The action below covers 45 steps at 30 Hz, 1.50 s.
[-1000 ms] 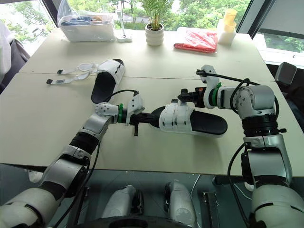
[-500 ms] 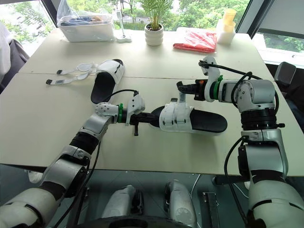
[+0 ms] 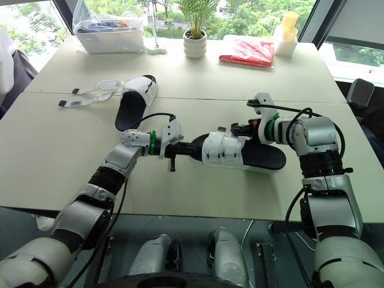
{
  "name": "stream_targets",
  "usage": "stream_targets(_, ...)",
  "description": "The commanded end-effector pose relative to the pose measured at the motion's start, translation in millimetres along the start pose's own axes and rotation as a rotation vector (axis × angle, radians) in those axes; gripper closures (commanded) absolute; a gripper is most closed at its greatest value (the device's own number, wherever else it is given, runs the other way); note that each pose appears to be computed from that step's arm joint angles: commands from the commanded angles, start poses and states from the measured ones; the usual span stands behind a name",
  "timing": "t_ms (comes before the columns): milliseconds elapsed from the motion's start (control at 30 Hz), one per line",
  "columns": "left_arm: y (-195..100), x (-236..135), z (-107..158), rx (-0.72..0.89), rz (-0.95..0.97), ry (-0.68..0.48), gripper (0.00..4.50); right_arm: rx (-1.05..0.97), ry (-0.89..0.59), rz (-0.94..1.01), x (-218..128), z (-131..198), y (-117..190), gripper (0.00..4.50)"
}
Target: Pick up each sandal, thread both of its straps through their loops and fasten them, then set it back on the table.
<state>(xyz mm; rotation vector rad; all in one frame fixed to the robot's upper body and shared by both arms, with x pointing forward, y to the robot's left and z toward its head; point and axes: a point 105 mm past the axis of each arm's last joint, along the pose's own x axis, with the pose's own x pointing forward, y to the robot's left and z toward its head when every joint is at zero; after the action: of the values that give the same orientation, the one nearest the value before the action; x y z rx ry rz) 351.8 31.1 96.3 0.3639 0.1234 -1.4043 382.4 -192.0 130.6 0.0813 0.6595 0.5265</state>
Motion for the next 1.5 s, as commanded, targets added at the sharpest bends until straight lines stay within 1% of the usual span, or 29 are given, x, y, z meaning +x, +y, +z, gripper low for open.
stream_targets(33,-3,-2,-11,-0.021,0.000,0.037,4.50,-0.082,-0.102,-0.034,-17,22,-3,1.51)
stream_targets(100,-3,-2,-11,-0.020,-0.002,0.037,4.50,-0.191,-0.195,-0.041,-28,42,0,0.63)
stream_targets(167,-3,-3,-11,-0.019,-0.002,0.037,4.50,-0.231,-0.266,-0.007,-37,56,8,0.63)
stream_targets(200,-3,-2,-11,-0.019,-0.002,0.037,4.50,-0.235,-0.278,0.022,-39,57,13,0.79)
stream_targets(267,-3,-2,-11,-0.019,-0.003,0.036,4.50,-0.261,-0.257,0.133,-38,47,31,1.62)
stream_targets(333,-4,-2,-11,-0.018,-0.004,0.036,4.50,-0.289,-0.223,0.201,-36,34,43,2.58)
stream_targets(367,-4,-1,-11,-0.018,-0.005,0.035,4.50,-0.302,-0.191,0.221,-34,26,47,3.17)
stream_targets(433,-4,-1,-11,-0.018,-0.006,0.034,4.50,-0.319,-0.115,0.197,-25,8,45,4.21)
stream_targets(467,-4,-1,-11,-0.017,-0.006,0.034,4.50,-0.331,-0.083,0.172,-20,0,41,4.49)
stream_targets(533,-3,-1,-11,-0.016,-0.005,0.036,4.50,-0.348,-0.015,0.107,-10,-17,28,4.49)
stream_targets(633,-3,-2,-11,-0.015,-0.006,0.038,4.50,-0.349,0.013,0.051,-2,-25,16,4.49)
stream_targets(700,-3,-2,-11,-0.015,-0.005,0.038,4.50,-0.310,-0.023,-0.023,3,-18,-1,4.49)
stream_targets(767,-3,-2,-11,-0.014,-0.004,0.037,4.50,-0.284,-0.056,-0.069,5,-12,-12,4.49)
stream_targets(800,-3,-2,-11,-0.015,-0.004,0.036,4.50,-0.269,-0.085,-0.060,2,-7,-13,4.49)
stream_targets(967,0,-3,-8,-0.012,0.010,0.022,4.50,-0.234,-0.196,0.022,-28,13,0,4.49)
stream_targets(1067,4,-7,3,0.001,0.032,-0.012,4.50,-0.229,-0.245,0.088,-56,18,19,4.49)
stream_targets(1133,8,-12,13,0.014,0.049,-0.039,4.50,-0.225,-0.259,0.138,-73,16,34,4.49)
stream_targets(1167,10,-16,22,0.016,0.053,-0.067,4.50,-0.218,-0.261,0.178,-82,12,44,4.49)
stream_targets(1200,10,-23,33,0.009,0.039,-0.099,3.97,-0.208,-0.258,0.205,-89,3,52,4.50)
stream_targets(1233,9,-28,40,0.004,0.025,-0.120,3.64,-0.200,-0.253,0.219,-93,-3,57,4.50)
stream_targets(1300,6,-40,54,0.019,0.015,-0.147,2.75,-0.179,-0.239,0.237,-98,-17,64,3.97)
stream_targets(1333,5,-48,59,0.022,0.018,-0.157,2.19,-0.160,-0.241,0.250,-99,-22,67,3.60)
stream_targets(1367,3,-57,66,0.021,0.012,-0.167,1.72,-0.131,-0.244,0.260,-99,-27,69,3.14)
stream_targets(1467,-8,-84,82,0.026,-0.027,-0.168,0.22,-0.096,-0.230,0.245,-95,-44,69,1.60)
stream_targets(1500,-13,-93,87,0.024,-0.045,-0.164,0.00,-0.084,-0.225,0.237,-92,-50,69,1.07)
